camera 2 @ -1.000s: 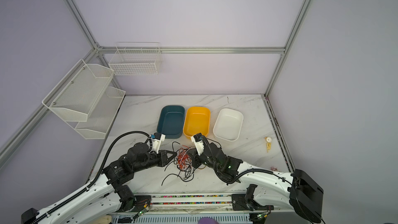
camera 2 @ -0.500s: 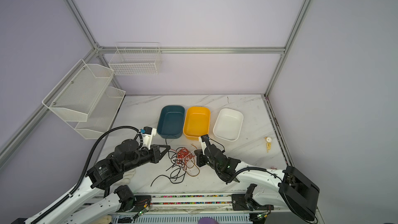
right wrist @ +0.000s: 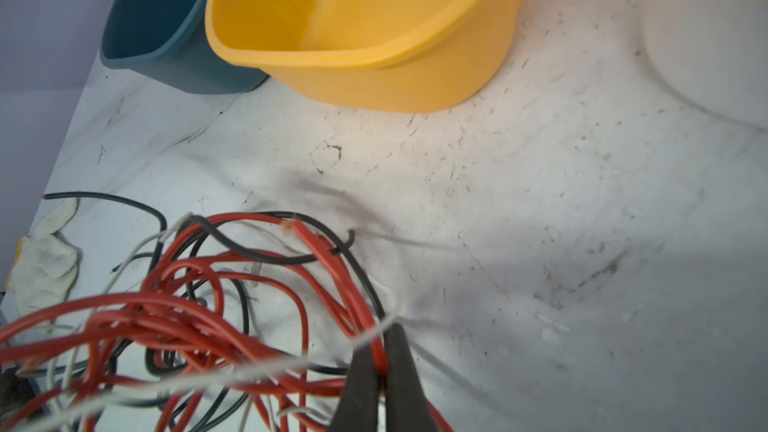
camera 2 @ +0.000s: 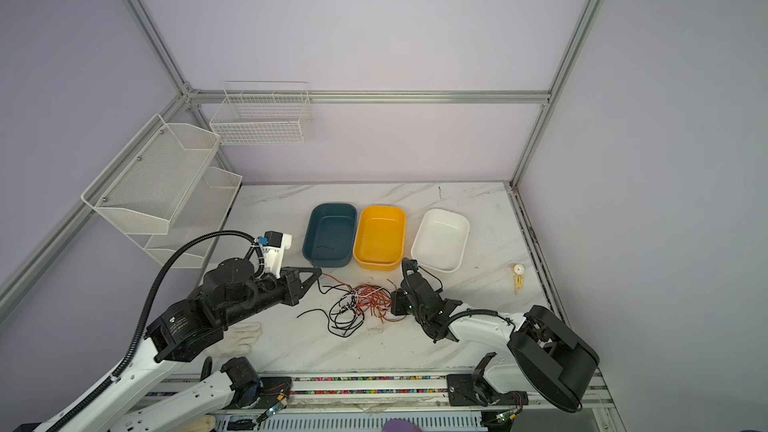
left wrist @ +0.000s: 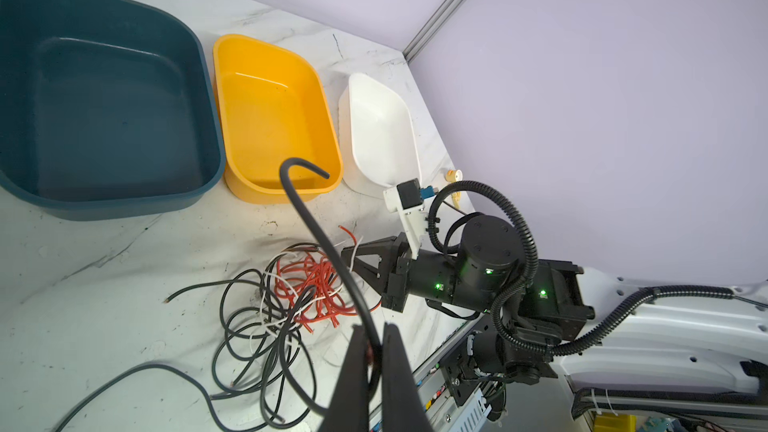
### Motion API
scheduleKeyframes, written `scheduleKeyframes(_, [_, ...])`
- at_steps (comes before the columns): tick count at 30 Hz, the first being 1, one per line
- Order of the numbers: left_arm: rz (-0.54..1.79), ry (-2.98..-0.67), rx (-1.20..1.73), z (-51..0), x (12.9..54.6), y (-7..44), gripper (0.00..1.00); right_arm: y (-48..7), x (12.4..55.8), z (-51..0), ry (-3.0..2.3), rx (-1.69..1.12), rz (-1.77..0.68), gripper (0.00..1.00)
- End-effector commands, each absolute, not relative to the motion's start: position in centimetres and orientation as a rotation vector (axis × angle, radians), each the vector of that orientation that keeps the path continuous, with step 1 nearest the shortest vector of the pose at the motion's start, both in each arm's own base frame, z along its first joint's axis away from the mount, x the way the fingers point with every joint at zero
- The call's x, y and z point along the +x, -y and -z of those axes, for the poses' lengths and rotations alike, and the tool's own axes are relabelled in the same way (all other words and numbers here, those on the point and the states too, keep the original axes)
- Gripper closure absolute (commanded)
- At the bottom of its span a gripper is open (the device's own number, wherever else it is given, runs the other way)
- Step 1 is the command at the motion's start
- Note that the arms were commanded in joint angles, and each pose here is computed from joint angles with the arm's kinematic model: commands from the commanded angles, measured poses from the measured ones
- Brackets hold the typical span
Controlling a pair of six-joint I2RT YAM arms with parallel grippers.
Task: Untangle the cables
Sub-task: 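Draw the black wire toward the teal tub with the left gripper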
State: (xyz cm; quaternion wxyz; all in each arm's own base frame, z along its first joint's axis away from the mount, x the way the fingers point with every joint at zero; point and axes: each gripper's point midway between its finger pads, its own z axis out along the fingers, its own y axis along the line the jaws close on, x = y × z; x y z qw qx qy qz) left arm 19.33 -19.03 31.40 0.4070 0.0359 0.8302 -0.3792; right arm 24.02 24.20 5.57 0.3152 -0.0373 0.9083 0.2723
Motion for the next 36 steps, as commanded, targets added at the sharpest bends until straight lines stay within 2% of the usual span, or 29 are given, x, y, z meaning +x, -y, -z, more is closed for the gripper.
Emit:
scheduleKeyframes(1, [0.98, -1.883, 0.12, -40.4, 18.8, 17.7, 1.0, -23.4, 24.0, -4.9, -2.422, -0.046, -0.69, 1.0])
scheduleKeyframes(5, [0.998, -1.774, 0.157, -45.4, 17.9, 17.0, 1.0, -23.5, 24.1, -4.6, -2.432, -0.055, -0.686, 1.0])
scheduleKeyframes(14, [0.956, -1.7, 0.211, -50.3, 17.2, 16.1, 1.0, -23.6, 24.3, -4.2, -2.442, -0.063, -0.668, 1.0])
scheduleKeyframes(20, [0.974, -1.708, 0.244, -50.4, 17.4, 17.1, 1.0, -24.7, 24.5, -6.6, -2.374, -0.152, -0.73, 0.99])
scheduleKeyframes(27, [0.953, -1.836, 0.294, -45.4, 19.4, 19.9, 1.0, -25.0, 24.7, -11.5, -2.268, -0.262, -0.735, 0.55])
scheduleKeyframes(30, [0.943, -1.89, 0.305, -43.6, 20.1, 20.8, 1.0, -25.0, 24.5, -12.4, -2.265, -0.328, -0.706, 0.48])
scheduleKeyframes(36, [0.934, -2.007, 0.292, -38.8, 21.4, 22.4, 0.99, -25.3, 24.0, -16.4, -2.151, -0.4, -0.765, 0.4])
